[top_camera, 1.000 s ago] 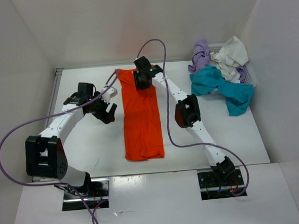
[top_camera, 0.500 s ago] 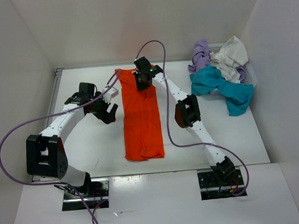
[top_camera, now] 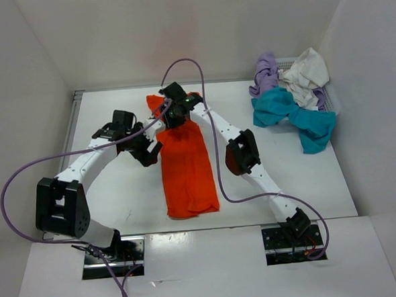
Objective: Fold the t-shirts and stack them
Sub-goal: Grab the bottom of the folded rectangular tshirt with both arms
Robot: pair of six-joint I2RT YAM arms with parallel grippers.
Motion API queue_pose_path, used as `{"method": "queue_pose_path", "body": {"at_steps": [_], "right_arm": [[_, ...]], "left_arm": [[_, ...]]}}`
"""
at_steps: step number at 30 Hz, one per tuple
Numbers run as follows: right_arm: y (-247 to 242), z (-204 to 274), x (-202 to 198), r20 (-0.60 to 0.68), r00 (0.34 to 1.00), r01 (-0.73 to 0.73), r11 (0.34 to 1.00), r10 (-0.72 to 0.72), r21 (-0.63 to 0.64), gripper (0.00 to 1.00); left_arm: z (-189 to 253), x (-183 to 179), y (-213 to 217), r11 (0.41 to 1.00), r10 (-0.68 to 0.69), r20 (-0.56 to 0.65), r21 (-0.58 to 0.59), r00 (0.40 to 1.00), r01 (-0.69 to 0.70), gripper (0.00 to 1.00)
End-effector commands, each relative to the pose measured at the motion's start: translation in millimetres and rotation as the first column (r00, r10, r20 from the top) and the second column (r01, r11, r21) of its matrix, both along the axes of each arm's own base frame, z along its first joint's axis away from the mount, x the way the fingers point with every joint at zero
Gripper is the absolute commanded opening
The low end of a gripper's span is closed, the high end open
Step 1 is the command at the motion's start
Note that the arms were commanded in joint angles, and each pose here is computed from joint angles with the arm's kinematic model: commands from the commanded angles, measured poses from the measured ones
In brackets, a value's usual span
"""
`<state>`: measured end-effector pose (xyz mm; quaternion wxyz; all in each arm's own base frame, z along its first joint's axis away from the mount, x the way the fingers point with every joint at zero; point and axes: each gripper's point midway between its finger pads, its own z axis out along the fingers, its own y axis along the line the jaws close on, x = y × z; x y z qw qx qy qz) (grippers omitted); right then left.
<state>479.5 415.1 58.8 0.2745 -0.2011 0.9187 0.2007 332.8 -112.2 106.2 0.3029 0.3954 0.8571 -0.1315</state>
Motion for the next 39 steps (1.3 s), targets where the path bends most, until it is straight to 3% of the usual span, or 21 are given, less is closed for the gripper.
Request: {"method": "queue_pose_path", "body": {"at_steps": [1, 4, 8, 11, 12, 14, 16, 17, 19, 20, 23, 29, 31, 39], "right_arm": [[-7, 92, 3, 0.12, 0.993, 0.001, 0.998, -0.009, 0.07, 0.56], [-22, 106, 5, 0.13, 0.99, 0.049, 0.997, -0.056, 0.056, 0.61], [-70, 123, 16, 0.133, 0.976, 0.176, 0.984, -0.175, 0.007, 0.64], [-113, 126, 8, 0.09, 0.963, 0.259, 0.964, -0.254, -0.053, 0.64], [-124, 101, -7, 0.035, 0.966, 0.259, 0.958, -0.257, -0.122, 0.64], [-144, 123, -19, 0.077, 0.953, 0.3, 0.947, -0.293, -0.11, 0.68], [-165, 110, -61, 0.029, 0.952, 0.306, 0.944, -0.305, -0.124, 0.69], [-180, 78, -81, -0.033, 0.946, 0.314, 0.938, -0.322, -0.15, 0.7], [-188, 92, -110, -0.085, 0.94, 0.328, 0.943, -0.332, -0.052, 0.7], [-200, 65, -131, -0.14, 0.929, 0.334, 0.939, -0.342, -0.078, 0.7], [-195, 49, -183, -0.255, 0.913, 0.321, 0.947, -0.318, -0.033, 0.7], [-182, 22, -272, -0.412, 0.875, 0.285, 0.958, -0.253, 0.019, 0.7], [-179, 20, -285, -0.437, 0.868, 0.278, 0.96, -0.237, 0.031, 0.7], [-154, 4, -319, -0.518, 0.84, 0.226, 0.972, -0.163, 0.06, 0.7]], "left_arm": [[1, -14, -8, 0.986, -0.145, 0.044, 0.084, 0.988, 0.141, 0.92], [-7, -33, -18, 0.957, -0.254, 0.028, 0.155, 0.967, 0.247, 0.92], [-23, -72, -35, 0.843, -0.475, -0.042, 0.263, 0.879, 0.469, 0.92], [-23, -93, -47, 0.78, -0.568, -0.065, 0.277, 0.821, 0.561, 0.95], [-27, -104, -54, 0.733, -0.624, -0.081, 0.285, 0.777, 0.618, 0.98], [-34, -124, -58, 0.678, -0.679, -0.113, 0.28, 0.725, 0.679, 1.0], [-44, -142, -65, 0.603, -0.743, -0.139, 0.284, 0.655, 0.745, 1.0], [-44, -145, -69, 0.578, -0.765, -0.136, 0.288, 0.63, 0.764, 1.0], [-48, -156, -74, 0.53, -0.798, -0.149, 0.289, 0.584, 0.798, 1.0], [-52, -162, -74, 0.502, -0.815, -0.159, 0.29, 0.558, 0.815, 1.0], [-60, -181, -85, 0.436, -0.855, -0.182, 0.253, 0.486, 0.863, 1.0], [-68, -192, -96, 0.364, -0.89, -0.188, 0.255, 0.415, 0.896, 0.99], [-70, -196, -98, 0.344, -0.9, -0.192, 0.242, 0.392, 0.907, 0.99], [-81, -207, -102, 0.365, -0.894, -0.209, 0.176, 0.397, 0.914, 0.69]]}}
